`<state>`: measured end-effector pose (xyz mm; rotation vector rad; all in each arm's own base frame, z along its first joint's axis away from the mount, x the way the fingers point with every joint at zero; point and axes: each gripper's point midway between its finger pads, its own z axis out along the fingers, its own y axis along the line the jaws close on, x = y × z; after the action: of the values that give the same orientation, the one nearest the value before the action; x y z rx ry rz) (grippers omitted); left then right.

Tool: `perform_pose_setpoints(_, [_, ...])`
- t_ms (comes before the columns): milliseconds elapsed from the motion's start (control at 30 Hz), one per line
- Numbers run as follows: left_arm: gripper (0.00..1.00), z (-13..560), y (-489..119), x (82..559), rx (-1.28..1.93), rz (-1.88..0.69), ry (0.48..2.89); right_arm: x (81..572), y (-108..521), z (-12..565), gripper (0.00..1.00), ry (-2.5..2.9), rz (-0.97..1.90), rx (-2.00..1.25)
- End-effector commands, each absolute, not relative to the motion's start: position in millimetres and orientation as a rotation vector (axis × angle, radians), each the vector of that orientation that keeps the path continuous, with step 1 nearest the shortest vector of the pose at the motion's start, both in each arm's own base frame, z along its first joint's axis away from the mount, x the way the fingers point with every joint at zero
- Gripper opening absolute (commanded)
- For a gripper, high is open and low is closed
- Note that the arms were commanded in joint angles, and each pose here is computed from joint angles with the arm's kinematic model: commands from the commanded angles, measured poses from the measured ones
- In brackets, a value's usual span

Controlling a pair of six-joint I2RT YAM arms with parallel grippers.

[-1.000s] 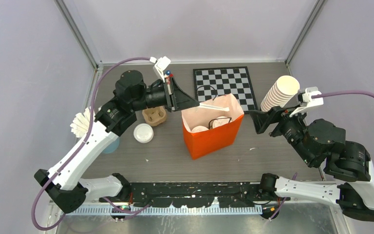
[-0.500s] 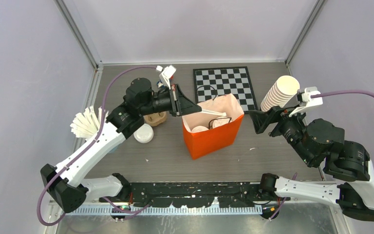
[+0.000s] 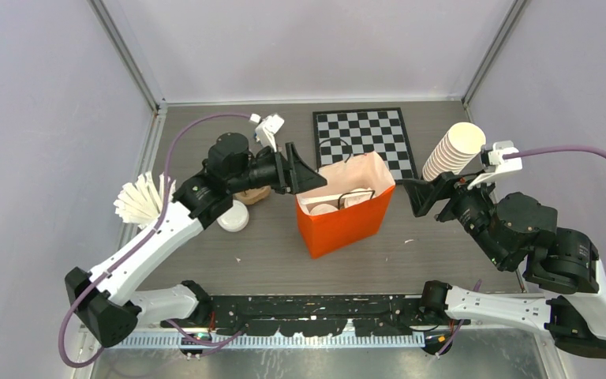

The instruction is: Pack the takeout coffee

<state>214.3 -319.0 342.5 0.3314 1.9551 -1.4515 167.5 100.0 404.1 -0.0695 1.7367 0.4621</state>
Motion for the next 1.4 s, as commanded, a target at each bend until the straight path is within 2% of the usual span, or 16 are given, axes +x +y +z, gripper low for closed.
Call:
perform_pose_setpoints(0, [0.69, 353.4, -268.1, 220.3, 0.268, -1.122, 1.984, 168.8, 96.6, 406.3, 0.82, 1.725, 0.464, -0.036])
perform_pose_setpoints(233, [0.83, 363.1, -164.4, 223.3, 0.131, -0.515, 2.113, 169.8, 100.5, 403.4, 0.83, 1.731, 0.460, -0.048])
perform_pose_setpoints(300, [0.90, 359.5, -132.5, 221.8, 0.065, -0.336, 2.152, 170.2, 103.1, 401.7, 0.83, 1.734, 0.462, -0.053])
perform_pose_setpoints(433, [0.99, 350.9, -71.7, 211.4, -0.038, 0.009, 2.220, 170.5, 109.0, 396.3, 0.83, 1.737, 0.484, -0.049])
perform_pose_setpoints(533, [1.00, 352.5, -37.5, 204.4, -0.143, 0.162, 2.232, 169.8, 111.8, 392.3, 0.83, 1.741, 0.501, -0.048])
perform_pose_setpoints(967, [1.00, 309.5, 30.5, 163.8, -0.646, 0.363, 2.336, 164.1, 107.2, 383.7, 0.82, 1.737, 0.577, 0.018])
perform_pose_setpoints(1233, [1.00, 277.9, 29.2, 168.7, -0.871, 0.213, 2.333, 161.1, 103.3, 381.8, 0.82, 1.737, 0.611, 0.055])
perform_pose_setpoints(1367, [0.90, 265.1, 25.0, 179.7, -0.902, 0.120, 2.323, 160.1, 98.3, 386.0, 0.82, 1.728, 0.610, 0.062])
